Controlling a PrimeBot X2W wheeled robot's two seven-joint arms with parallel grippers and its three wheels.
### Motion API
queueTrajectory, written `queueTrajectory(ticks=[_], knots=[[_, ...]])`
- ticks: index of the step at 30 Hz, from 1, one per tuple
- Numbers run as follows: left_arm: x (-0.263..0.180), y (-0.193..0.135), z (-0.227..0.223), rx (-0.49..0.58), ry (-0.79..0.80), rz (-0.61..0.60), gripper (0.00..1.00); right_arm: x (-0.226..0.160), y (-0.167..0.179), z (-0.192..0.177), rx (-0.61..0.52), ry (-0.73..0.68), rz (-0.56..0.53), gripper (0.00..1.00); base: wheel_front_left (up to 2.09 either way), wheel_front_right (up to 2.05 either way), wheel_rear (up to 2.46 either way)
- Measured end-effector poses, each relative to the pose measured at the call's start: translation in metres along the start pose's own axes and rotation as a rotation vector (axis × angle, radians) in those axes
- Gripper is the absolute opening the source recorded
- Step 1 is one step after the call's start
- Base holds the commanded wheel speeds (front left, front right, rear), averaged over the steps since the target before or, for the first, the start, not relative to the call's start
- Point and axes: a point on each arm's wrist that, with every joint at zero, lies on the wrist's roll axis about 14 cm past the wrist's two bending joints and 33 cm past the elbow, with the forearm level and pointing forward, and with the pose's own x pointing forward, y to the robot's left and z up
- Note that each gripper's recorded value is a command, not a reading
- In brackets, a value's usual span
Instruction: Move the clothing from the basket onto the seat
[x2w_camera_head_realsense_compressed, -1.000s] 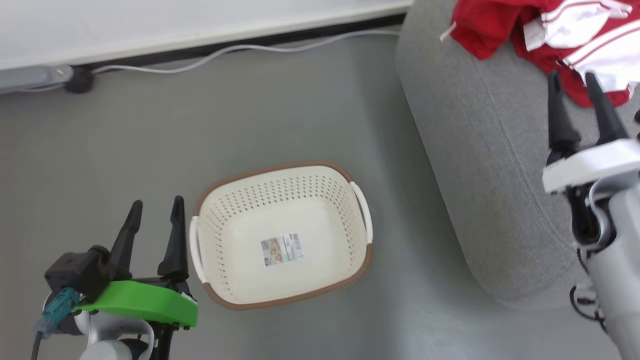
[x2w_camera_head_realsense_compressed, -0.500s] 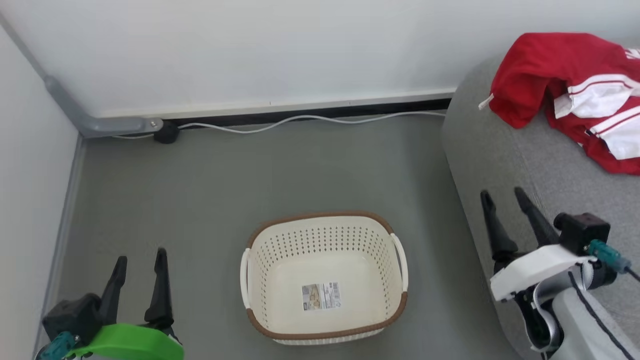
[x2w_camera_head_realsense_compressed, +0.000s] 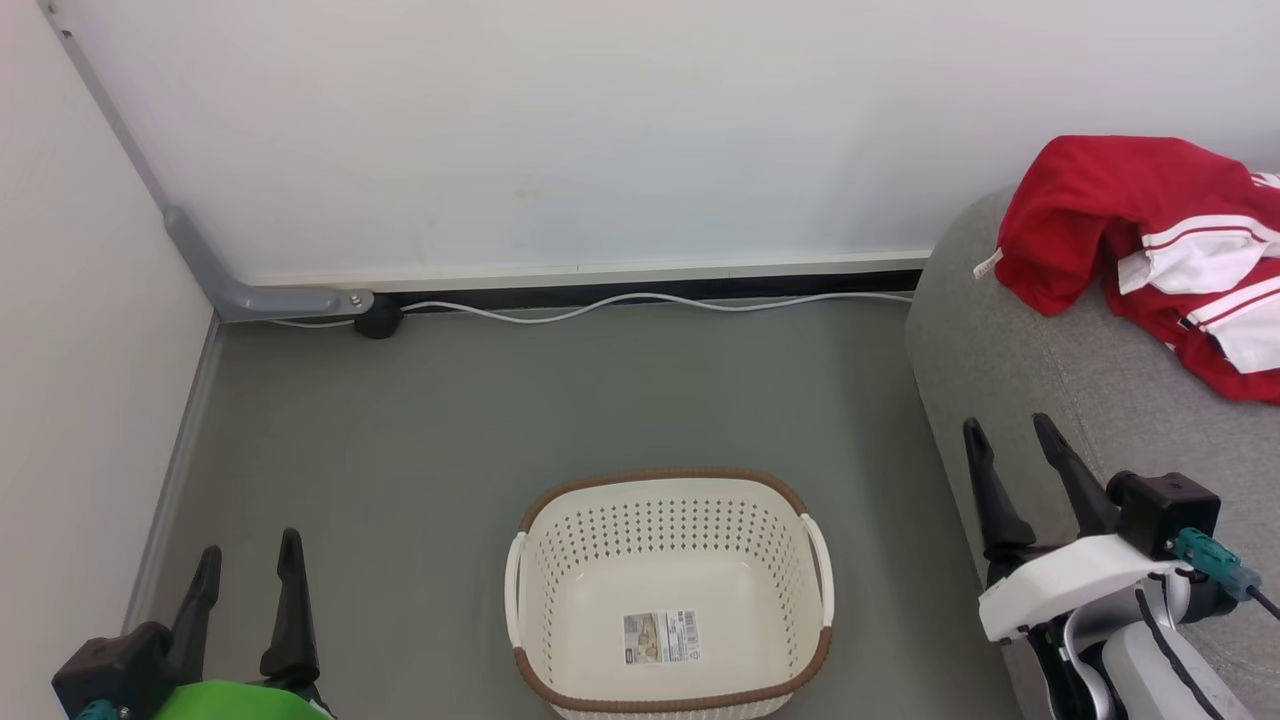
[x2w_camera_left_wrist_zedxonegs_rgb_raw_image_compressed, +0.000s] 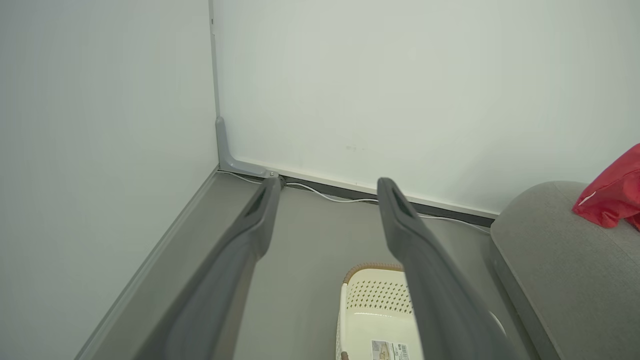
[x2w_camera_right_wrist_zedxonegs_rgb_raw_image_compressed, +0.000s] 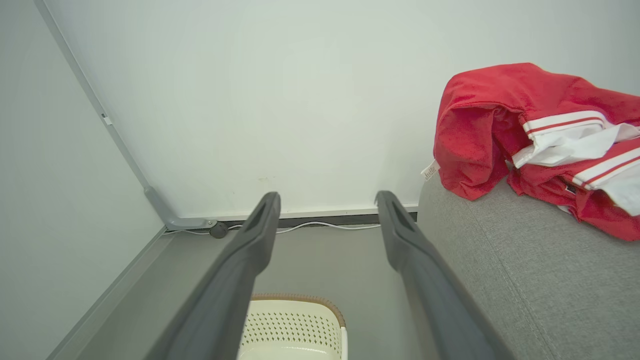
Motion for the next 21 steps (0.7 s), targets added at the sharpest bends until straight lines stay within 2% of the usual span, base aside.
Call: queueTrajectory(ticks=[8, 9, 15, 21], knots=[[0.004, 0.0, -0.001, 0.001, 0.002, -0.002, 1.0, -0.003, -0.008, 0.007, -0.005, -0.022, -0.035, 1.0, 0.0, 0.0, 0.0], [0.004, -0.002, -0.001, -0.004, 0.001, -0.006, 0.0, -0.004, -0.009, 0.008, -0.004, -0.028, -0.039, 0.0, 0.0, 0.0, 0.0], [0.0, -0.005, -0.022, -0.038, 0.06, 0.008, 0.0, -0.018, -0.008, -0.021, 0.025, 0.058, -0.06, 0.0, 0.0, 0.0, 0.0], [0.0, -0.004, -0.025, -0.106, 0.075, 0.023, 0.0, -0.018, -0.014, -0.023, 0.096, 0.073, -0.088, 0.0, 0.0, 0.0, 0.0]])
